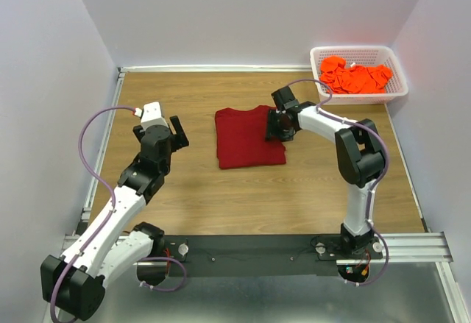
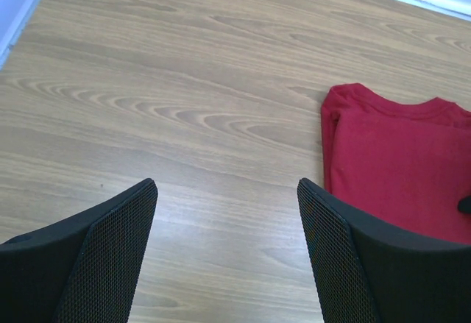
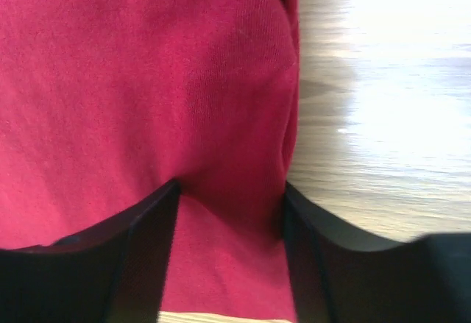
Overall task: Fold and stack the t-shirts
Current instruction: Neatly place the folded tshirt to the corner
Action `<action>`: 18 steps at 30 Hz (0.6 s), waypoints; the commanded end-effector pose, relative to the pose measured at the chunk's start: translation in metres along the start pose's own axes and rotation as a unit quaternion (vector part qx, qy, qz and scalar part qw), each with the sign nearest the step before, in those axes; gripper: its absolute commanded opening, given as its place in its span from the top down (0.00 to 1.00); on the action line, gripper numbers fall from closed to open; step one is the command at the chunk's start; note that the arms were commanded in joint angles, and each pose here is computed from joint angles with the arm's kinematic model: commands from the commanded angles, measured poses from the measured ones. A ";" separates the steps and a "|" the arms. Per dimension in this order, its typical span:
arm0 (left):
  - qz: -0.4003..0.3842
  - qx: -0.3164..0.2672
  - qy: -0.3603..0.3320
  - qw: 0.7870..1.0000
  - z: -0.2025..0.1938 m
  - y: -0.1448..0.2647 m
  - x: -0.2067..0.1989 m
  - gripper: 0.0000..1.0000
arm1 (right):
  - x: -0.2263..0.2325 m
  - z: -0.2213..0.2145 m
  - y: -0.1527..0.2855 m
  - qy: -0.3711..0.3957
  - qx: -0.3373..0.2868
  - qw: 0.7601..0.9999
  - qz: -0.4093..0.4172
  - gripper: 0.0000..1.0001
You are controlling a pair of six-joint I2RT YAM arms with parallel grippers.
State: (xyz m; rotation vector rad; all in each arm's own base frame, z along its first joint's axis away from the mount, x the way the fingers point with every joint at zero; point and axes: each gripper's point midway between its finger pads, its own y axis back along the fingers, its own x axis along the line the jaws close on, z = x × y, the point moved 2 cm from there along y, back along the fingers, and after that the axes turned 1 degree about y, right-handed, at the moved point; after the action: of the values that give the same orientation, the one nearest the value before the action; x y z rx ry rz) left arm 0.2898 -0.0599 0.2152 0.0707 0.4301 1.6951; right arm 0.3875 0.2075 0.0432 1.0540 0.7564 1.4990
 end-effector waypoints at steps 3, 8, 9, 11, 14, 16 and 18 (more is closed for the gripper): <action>0.008 -0.054 0.010 0.998 0.021 0.010 0.003 0.15 | -0.014 -0.015 -0.021 0.002 0.016 0.998 -0.060 0.50; -0.001 -0.072 0.018 0.997 0.027 0.021 0.001 0.15 | -0.069 -0.036 -0.009 0.037 0.020 0.985 -0.167 0.95; -0.002 -0.075 0.020 0.997 0.028 0.022 0.002 0.15 | -0.078 -0.035 0.003 0.051 0.014 0.982 -0.180 0.99; -0.001 -0.080 0.025 0.996 0.029 0.025 0.003 0.15 | -0.108 -0.049 0.012 0.056 0.032 0.975 -0.213 0.99; 0.006 -0.092 0.030 0.995 0.034 0.029 0.008 0.15 | -0.154 -0.052 0.039 0.060 0.031 0.960 -0.270 0.99; 0.010 -0.101 0.036 0.994 0.037 0.033 0.012 0.15 | -0.185 -0.063 0.053 0.063 0.045 0.949 -0.305 0.99; 0.014 -0.105 0.037 0.994 0.037 0.034 0.014 0.15 | -0.225 -0.060 0.070 0.068 0.055 0.930 -0.356 0.99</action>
State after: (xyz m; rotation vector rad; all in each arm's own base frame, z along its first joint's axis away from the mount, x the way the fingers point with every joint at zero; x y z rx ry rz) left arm 0.2692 -0.0527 0.2531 -0.0970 0.3325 1.7039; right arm 0.3516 0.0752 0.0409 0.7762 0.8753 1.2022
